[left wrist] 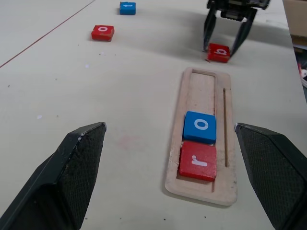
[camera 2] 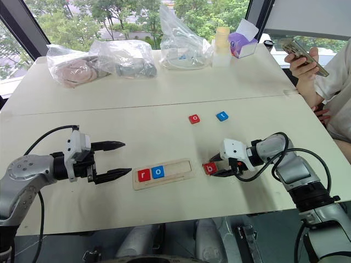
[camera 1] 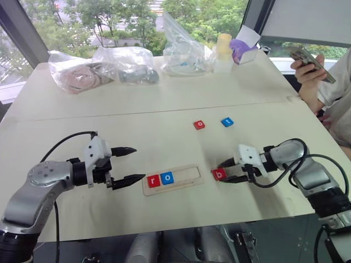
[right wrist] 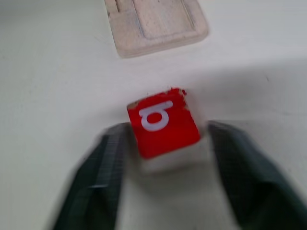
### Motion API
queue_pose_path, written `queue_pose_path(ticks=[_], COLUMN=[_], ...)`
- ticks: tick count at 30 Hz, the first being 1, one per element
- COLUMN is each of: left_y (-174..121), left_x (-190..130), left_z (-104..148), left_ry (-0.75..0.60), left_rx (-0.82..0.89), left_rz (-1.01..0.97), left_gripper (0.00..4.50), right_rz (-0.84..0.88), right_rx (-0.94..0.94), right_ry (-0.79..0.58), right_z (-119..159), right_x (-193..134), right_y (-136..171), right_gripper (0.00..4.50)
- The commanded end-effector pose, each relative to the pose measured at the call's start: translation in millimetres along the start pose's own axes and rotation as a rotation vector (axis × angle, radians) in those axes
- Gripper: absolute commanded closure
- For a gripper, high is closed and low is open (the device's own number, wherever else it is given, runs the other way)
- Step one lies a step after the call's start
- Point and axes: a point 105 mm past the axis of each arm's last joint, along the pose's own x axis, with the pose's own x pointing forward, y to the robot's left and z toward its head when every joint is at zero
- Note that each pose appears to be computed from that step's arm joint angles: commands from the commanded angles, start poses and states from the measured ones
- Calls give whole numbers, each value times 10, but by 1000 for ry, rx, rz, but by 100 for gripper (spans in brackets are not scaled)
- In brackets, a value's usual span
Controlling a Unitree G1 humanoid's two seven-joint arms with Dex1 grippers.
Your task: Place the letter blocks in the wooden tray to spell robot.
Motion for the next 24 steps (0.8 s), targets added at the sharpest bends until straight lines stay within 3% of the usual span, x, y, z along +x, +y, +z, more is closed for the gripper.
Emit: queue_pose_path(ticks=[1, 7, 11, 18, 24], left_y=[-17, -39, -75, -139, -164], left_x=[-21, -29, -36, 17, 23], left_z=[97, 84, 67, 85, 93], left_ry=[-13, -8, -5, -14, -21], left_rx=[55, 56, 48, 40, 38], left_rz=[-1, -6, -15, -27, -16], left_gripper=[0, 0, 0, 0, 0], right_rz=[8, 7, 87, 103, 102], right_rx=[-45, -138, -148, -178, -180], right_ry=[-23, -97, -136, -100, -98], right_z=[124, 567, 793, 868, 886], right_x=[21, -18, 201, 590, 671], right_y=[4, 6, 122, 65, -4], right_gripper=[339, 339, 339, 339, 339])
